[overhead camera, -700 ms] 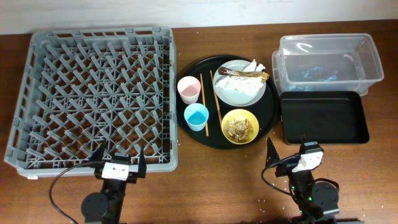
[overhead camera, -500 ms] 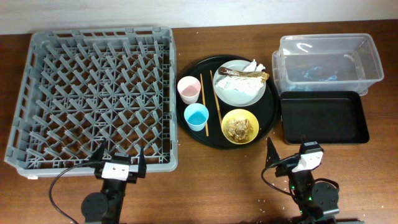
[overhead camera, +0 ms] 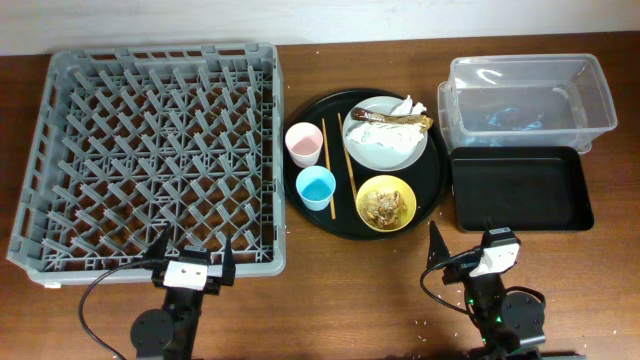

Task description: Sort waste into correct bins and load items into the dishwasher rack

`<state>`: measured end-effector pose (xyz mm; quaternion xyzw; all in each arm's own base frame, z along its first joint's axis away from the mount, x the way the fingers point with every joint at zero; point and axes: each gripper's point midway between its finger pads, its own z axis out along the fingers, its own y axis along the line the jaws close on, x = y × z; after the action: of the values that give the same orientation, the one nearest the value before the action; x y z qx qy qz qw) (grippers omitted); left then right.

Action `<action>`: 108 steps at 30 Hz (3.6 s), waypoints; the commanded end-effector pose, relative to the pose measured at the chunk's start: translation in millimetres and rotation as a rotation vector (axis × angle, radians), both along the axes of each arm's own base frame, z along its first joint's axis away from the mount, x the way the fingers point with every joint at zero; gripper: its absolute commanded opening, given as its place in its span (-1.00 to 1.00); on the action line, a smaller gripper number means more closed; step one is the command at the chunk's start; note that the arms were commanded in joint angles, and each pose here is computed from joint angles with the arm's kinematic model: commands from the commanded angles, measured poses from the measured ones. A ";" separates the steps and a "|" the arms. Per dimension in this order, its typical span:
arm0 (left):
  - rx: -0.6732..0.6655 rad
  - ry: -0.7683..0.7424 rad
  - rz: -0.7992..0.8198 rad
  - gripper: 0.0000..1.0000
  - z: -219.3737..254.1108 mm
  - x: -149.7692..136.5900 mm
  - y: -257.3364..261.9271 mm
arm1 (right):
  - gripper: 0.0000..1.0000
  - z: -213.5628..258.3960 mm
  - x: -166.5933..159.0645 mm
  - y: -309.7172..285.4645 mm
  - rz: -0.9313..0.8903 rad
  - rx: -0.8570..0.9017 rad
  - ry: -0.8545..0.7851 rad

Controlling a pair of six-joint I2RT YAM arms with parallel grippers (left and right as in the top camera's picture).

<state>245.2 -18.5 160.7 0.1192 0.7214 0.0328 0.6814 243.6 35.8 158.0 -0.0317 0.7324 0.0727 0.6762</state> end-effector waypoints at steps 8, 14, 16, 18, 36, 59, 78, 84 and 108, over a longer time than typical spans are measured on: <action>0.011 -0.006 -0.005 0.99 -0.9 -0.2 -0.3 | 0.97 -2.3 -0.1 -0.5 -0.007 -0.005 0.003; 0.012 -0.006 -0.005 0.99 -0.7 -0.2 -0.2 | 0.97 -1.9 -0.1 -0.5 -0.006 -0.004 0.001; 0.011 -0.006 -0.005 0.99 -0.7 -0.2 -0.3 | 0.97 -0.1 -0.1 0.5 -0.001 -0.003 -0.006; 0.011 -0.006 -0.005 0.99 -0.7 -0.2 -0.3 | 0.97 0.4 -1.0 6.2 0.033 0.000 -0.008; 0.011 -0.006 -0.005 0.99 -0.7 -0.2 -0.3 | 0.97 95.0 -17.3 14.7 0.092 -0.061 -0.231; 0.012 -0.006 -0.005 0.99 -0.7 -0.2 -0.2 | 0.97 177.2 51.6 56.7 0.334 -0.155 0.504; 0.011 -0.005 -0.005 0.99 -0.9 -0.2 -0.2 | 0.78 11.3 249.6 65.1 0.081 0.077 0.855; 0.011 -0.005 -0.005 0.99 -0.9 -0.2 -0.2 | 0.80 -47.2 258.0 46.4 -0.308 0.331 0.970; 0.011 -0.005 -0.005 0.99 -0.9 -0.2 -0.2 | 0.41 -123.0 295.2 96.1 -0.400 0.402 0.883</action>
<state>245.1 -18.5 161.0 0.1191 0.7209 0.0329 0.6819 533.4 135.6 38.5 0.2652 0.9148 0.1016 0.2872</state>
